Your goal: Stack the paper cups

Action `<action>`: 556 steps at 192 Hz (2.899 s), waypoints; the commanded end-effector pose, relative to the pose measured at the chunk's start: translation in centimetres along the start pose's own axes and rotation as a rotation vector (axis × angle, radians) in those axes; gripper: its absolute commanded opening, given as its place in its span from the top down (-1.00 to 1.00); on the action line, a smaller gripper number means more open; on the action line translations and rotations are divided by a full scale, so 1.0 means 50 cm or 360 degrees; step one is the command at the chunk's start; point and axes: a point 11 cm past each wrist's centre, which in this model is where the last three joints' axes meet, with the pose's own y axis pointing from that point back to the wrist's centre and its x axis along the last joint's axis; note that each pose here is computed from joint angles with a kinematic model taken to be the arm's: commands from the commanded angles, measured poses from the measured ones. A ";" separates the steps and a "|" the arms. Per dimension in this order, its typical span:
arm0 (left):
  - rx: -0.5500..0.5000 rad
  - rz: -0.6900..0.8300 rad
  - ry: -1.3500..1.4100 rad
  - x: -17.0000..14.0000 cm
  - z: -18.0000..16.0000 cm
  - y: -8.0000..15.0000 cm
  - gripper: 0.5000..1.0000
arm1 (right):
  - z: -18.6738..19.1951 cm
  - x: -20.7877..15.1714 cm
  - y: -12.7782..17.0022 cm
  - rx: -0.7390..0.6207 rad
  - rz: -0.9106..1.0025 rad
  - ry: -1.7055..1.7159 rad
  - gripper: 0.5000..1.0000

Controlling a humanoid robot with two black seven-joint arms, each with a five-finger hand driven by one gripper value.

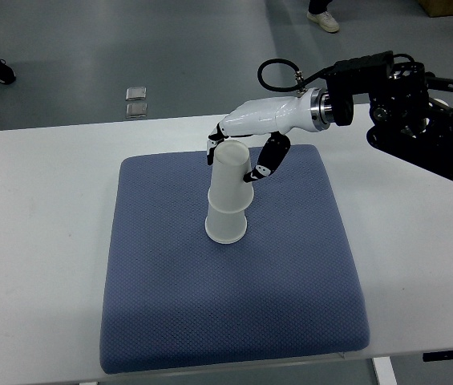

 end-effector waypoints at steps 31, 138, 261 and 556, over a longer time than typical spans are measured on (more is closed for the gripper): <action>0.0002 0.0000 0.0000 0.000 0.000 0.000 -1.00 | 0.009 0.001 0.006 -0.0014 0.0031 -0.0019 -0.14; -0.0001 0.0000 0.0000 0.000 0.000 0.000 -1.00 | 0.002 -0.013 0.003 0.0017 0.0009 -0.0069 -0.36; -0.0001 0.0000 0.0000 0.000 0.000 0.000 -1.00 | 0.009 -0.028 0.006 0.0013 0.0014 -0.0109 -0.64; 0.0002 0.0000 0.0000 0.000 0.000 0.000 -1.00 | 0.423 -0.331 0.285 -0.0771 0.1484 -0.2542 -0.67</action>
